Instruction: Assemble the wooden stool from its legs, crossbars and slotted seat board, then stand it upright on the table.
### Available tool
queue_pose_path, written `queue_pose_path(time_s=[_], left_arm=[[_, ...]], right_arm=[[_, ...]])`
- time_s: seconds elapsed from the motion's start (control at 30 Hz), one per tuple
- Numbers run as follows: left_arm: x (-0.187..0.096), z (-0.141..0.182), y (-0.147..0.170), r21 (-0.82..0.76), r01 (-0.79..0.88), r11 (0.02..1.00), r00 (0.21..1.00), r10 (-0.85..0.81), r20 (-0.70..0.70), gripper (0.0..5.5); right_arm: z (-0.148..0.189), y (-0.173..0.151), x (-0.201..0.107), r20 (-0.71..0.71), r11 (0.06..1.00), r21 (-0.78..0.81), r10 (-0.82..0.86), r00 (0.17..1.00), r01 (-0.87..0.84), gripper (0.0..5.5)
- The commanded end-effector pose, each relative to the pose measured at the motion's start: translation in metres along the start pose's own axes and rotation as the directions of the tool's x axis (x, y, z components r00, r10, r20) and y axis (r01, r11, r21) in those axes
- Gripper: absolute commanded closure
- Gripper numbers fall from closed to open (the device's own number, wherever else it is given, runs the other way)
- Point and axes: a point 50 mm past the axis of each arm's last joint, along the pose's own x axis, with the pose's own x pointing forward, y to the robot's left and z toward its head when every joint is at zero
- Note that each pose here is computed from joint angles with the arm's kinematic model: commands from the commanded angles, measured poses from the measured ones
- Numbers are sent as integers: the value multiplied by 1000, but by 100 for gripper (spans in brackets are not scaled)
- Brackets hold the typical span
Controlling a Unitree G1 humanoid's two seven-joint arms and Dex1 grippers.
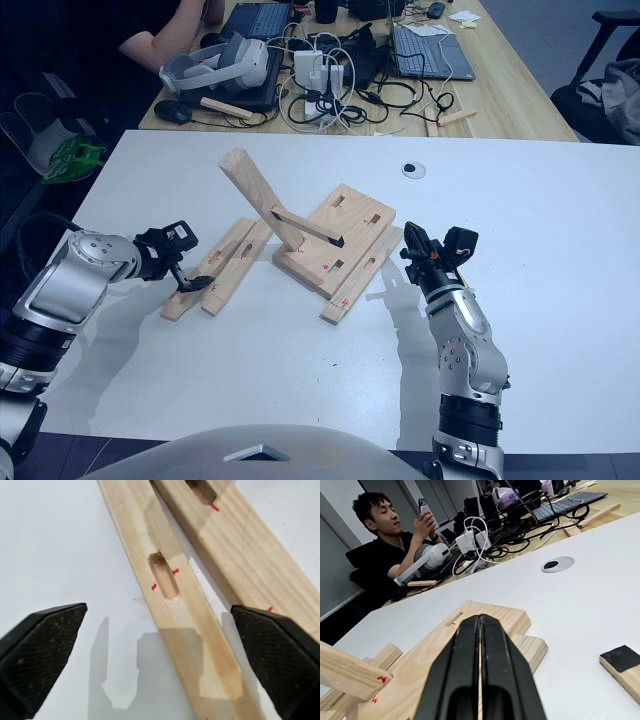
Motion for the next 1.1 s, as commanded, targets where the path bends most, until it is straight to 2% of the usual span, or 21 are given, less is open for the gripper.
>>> queue_pose_path(time_s=[0.03,0.13,0.4,0.8,0.97,1.1], left_arm=[[12,-4,-6,-36,35,999,999,-37,-39,11],[17,-8,-8,-73,59,996,996,-64,-61,11],[22,-14,-5,-206,108,973,990,-124,-68,152],[31,-8,-3,-286,44,957,999,-50,-13,337],[33,0,2,-330,-8,944,999,22,38,344],[24,12,16,-386,-85,918,982,143,123,344]], right_arm=[[7,4,5,18,1000,-7,13,1000,-13,550],[9,7,6,24,1000,-8,19,1000,-19,550],[9,10,10,38,1000,-3,17,999,-17,550],[36,5,34,140,998,46,-39,989,33,550],[43,2,39,157,999,28,-42,987,38,550],[61,1,45,190,1000,-16,-18,982,22,550]])
